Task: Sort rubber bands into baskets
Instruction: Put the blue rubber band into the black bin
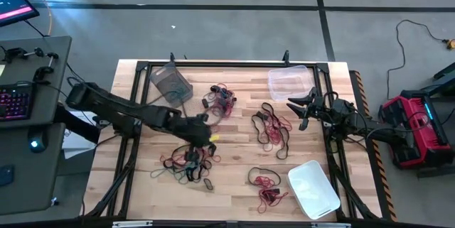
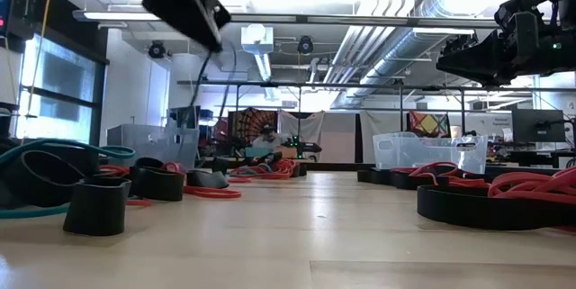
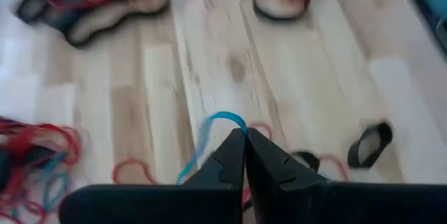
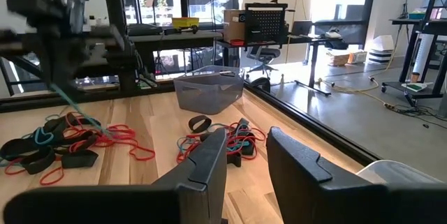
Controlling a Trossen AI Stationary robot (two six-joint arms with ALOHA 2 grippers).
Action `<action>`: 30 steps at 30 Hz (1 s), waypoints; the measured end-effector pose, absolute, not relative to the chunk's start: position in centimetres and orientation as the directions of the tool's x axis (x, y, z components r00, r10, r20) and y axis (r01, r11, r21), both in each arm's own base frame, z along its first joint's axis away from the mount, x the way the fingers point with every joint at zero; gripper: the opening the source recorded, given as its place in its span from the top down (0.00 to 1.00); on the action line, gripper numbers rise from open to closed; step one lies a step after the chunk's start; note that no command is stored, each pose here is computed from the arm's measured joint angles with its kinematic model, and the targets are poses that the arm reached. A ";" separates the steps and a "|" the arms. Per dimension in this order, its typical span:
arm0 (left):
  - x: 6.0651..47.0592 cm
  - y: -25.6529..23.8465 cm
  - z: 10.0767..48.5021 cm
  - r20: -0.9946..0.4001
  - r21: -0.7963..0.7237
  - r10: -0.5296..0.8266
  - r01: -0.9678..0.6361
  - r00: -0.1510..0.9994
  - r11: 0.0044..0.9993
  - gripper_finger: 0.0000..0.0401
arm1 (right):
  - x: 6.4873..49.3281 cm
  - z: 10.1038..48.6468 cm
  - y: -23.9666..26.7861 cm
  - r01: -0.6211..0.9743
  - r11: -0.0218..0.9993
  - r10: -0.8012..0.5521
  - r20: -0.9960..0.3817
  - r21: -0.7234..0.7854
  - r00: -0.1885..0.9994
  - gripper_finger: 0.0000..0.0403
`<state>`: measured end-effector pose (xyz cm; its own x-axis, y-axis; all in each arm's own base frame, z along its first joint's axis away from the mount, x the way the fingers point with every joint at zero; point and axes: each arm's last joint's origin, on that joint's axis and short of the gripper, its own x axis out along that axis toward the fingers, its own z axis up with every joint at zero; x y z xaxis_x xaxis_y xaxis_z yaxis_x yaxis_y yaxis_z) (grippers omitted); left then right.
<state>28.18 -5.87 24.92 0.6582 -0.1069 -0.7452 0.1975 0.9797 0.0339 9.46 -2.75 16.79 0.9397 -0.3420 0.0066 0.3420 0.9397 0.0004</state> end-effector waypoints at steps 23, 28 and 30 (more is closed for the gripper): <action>22.4 -3.2 25.4 -0.147 -0.007 -0.085 0.085 0.986 0.996 1.00 | 9.5 16.8 -2.7 0.342 0.940 -0.342 0.007 0.000 0.940 0.77; 22.4 -1.4 25.1 -0.184 0.015 0.109 -0.108 0.977 0.994 1.00 | 9.5 16.8 -2.7 0.341 0.940 -0.341 0.007 0.000 0.940 0.77; 22.2 -0.4 25.3 -0.176 0.003 0.187 -0.189 0.966 0.982 1.00 | 9.5 16.8 -2.7 0.342 0.940 -0.342 0.006 0.000 0.940 0.77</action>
<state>22.24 -0.36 25.33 0.9665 0.1868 -0.1763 -0.1892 0.9819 0.0032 9.47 -2.74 16.78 0.9398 -0.3417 0.0063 0.3417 0.9398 0.0004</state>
